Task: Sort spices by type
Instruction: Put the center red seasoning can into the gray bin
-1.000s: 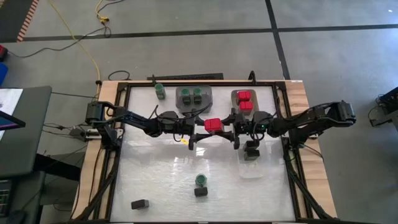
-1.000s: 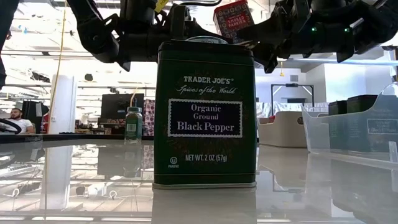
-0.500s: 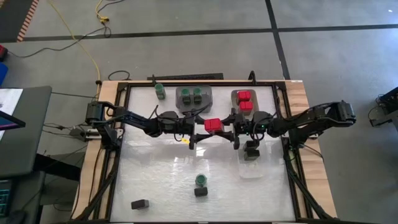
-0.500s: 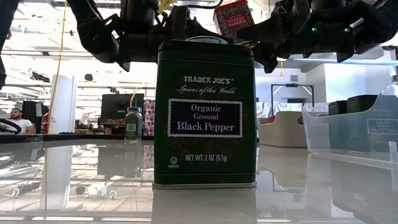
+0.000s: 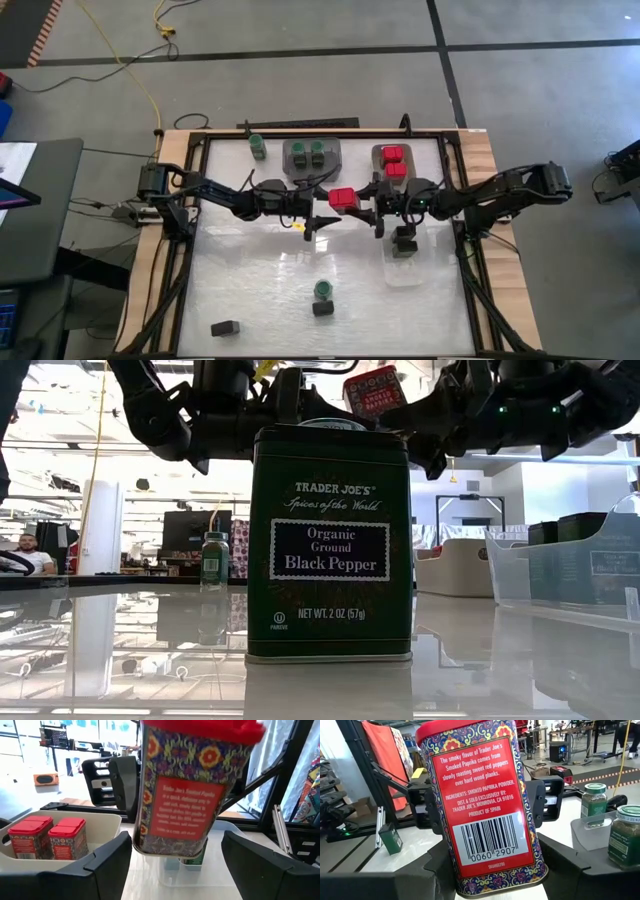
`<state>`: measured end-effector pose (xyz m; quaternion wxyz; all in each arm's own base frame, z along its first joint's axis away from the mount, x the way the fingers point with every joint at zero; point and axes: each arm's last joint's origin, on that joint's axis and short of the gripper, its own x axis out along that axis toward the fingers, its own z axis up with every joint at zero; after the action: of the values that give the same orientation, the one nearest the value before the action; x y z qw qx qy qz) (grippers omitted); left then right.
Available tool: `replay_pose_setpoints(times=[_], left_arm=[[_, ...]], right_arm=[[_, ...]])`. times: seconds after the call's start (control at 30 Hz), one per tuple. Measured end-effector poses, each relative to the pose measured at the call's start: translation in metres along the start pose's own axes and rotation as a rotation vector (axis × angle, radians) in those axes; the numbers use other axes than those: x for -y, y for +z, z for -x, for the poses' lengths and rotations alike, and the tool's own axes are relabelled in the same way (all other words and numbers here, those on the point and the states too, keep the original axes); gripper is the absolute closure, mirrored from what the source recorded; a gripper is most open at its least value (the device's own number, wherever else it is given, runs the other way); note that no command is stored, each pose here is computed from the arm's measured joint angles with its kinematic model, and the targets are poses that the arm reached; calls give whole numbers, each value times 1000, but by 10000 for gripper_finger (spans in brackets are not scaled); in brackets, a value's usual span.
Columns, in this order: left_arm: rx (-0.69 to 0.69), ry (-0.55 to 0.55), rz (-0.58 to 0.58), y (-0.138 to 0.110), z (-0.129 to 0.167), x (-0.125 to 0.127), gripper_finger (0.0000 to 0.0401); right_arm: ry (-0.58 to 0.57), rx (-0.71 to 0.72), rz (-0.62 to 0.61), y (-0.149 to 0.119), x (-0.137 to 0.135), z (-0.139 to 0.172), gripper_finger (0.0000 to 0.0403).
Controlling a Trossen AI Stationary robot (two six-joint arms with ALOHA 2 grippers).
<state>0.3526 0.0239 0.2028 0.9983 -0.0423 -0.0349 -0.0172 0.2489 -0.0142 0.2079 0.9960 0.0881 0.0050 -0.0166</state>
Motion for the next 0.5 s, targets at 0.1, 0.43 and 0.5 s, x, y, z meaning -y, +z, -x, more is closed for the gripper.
replay_pose_setpoints(times=[0.1,0.43,0.5], left_arm=[[9,-1,-1,1,0,0,105],[-82,1,-33,6,-13,0,105],[-91,0,-32,5,-13,0,105]], right_arm=[[9,-5,0,-1,-1,0,159],[3,-7,15,-1,-3,0,159],[4,0,12,0,-3,0,159]])
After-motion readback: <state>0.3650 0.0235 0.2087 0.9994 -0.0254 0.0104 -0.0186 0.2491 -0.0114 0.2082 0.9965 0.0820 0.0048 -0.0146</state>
